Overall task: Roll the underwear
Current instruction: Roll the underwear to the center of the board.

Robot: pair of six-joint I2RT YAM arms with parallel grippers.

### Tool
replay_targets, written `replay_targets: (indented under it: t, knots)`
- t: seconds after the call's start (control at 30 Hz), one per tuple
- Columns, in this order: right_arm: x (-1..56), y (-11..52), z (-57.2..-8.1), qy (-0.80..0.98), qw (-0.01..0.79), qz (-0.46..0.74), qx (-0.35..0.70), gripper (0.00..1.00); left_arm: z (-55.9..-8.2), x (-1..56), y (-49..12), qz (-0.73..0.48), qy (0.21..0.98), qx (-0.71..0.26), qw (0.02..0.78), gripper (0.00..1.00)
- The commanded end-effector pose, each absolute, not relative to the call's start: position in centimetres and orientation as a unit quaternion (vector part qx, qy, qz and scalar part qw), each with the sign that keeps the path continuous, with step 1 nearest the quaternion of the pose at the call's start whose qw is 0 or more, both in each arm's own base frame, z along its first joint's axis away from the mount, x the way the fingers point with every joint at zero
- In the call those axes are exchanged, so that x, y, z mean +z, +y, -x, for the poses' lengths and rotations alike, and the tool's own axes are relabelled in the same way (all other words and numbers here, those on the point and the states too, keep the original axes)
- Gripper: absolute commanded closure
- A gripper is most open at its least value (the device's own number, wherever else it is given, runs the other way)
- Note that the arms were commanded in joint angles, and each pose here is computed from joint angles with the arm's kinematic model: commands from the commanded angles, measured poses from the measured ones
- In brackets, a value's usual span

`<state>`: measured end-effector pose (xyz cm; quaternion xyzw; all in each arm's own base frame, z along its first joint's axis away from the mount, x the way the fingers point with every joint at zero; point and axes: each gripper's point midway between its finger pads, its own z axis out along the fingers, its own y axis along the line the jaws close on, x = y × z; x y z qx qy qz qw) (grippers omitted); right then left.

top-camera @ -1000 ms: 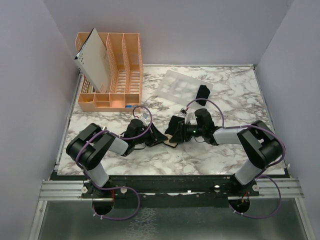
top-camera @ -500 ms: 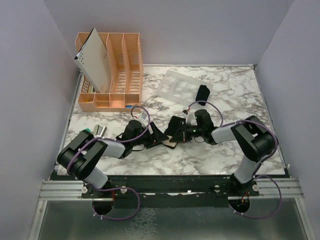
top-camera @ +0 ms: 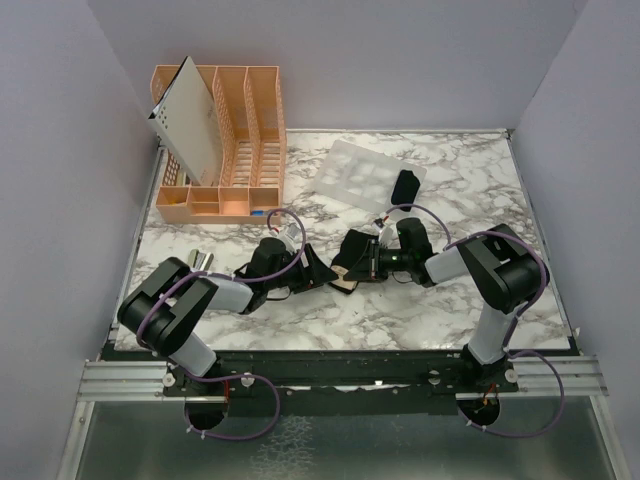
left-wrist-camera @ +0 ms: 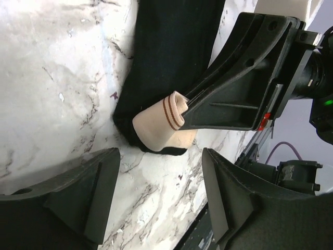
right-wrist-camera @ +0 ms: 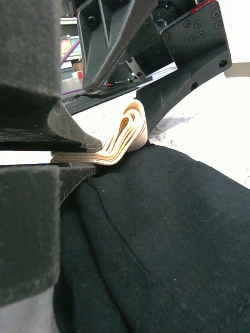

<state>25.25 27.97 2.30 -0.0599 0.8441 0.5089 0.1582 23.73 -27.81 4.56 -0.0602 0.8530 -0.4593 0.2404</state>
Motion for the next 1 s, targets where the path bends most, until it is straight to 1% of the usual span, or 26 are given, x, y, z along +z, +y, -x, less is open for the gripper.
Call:
replay_targets:
  t: [0.0,0.13,0.37,0.43,0.53,0.6,0.67,0.77,0.9,0.93,0.97]
  knots:
    - [-0.4,27.0,-24.6,0.869,0.129,0.040,0.477,0.95,-21.9,-1.0,-25.4,0.064,0.903,-0.376,0.196,0.30]
    - [-1.1,26.7,-24.3,0.873,0.123,0.038,0.470,0.95,-22.4,-1.4,-25.6,0.056,0.905,-0.372,0.197,0.32]
    - [-1.6,26.6,-24.3,0.875,0.119,0.034,0.468,0.93,-23.1,-2.4,-25.9,0.047,0.910,-0.363,0.193,0.42]
    - [-1.7,26.7,-24.2,0.874,0.116,0.035,0.470,0.93,-22.9,-3.0,-25.8,0.046,0.914,-0.359,0.186,0.50]
    - [-1.7,26.7,-24.2,0.874,0.116,0.039,0.471,0.91,-22.8,-3.5,-25.6,0.051,0.917,-0.352,0.182,0.59]
    - [-1.5,26.8,-24.2,0.871,0.120,0.048,0.474,0.89,-22.9,-3.4,-25.6,0.053,0.916,-0.353,0.183,0.68]
    - [-1.0,26.9,-24.2,0.867,0.126,0.060,0.478,0.85,-23.2,-3.1,-25.8,0.054,0.914,-0.357,0.186,0.75]
    - [0.2,27.0,-24.5,0.859,0.143,0.083,0.485,0.74,-23.6,-2.2,-26.4,0.055,0.908,-0.370,0.188,0.82]
    - [2.2,27.3,-24.5,0.842,0.170,0.122,0.498,0.61,-24.1,-1.0,-27.4,0.052,0.900,-0.391,0.185,0.95]
    - [2.8,27.3,-24.6,0.838,0.178,0.130,0.499,0.58,-24.1,-0.9,-27.5,0.054,0.900,-0.392,0.183,0.97]
    - [3.4,27.3,-24.7,0.835,0.188,0.137,0.499,0.50,-24.1,-0.7,-27.6,0.055,0.900,-0.393,0.181,0.99]
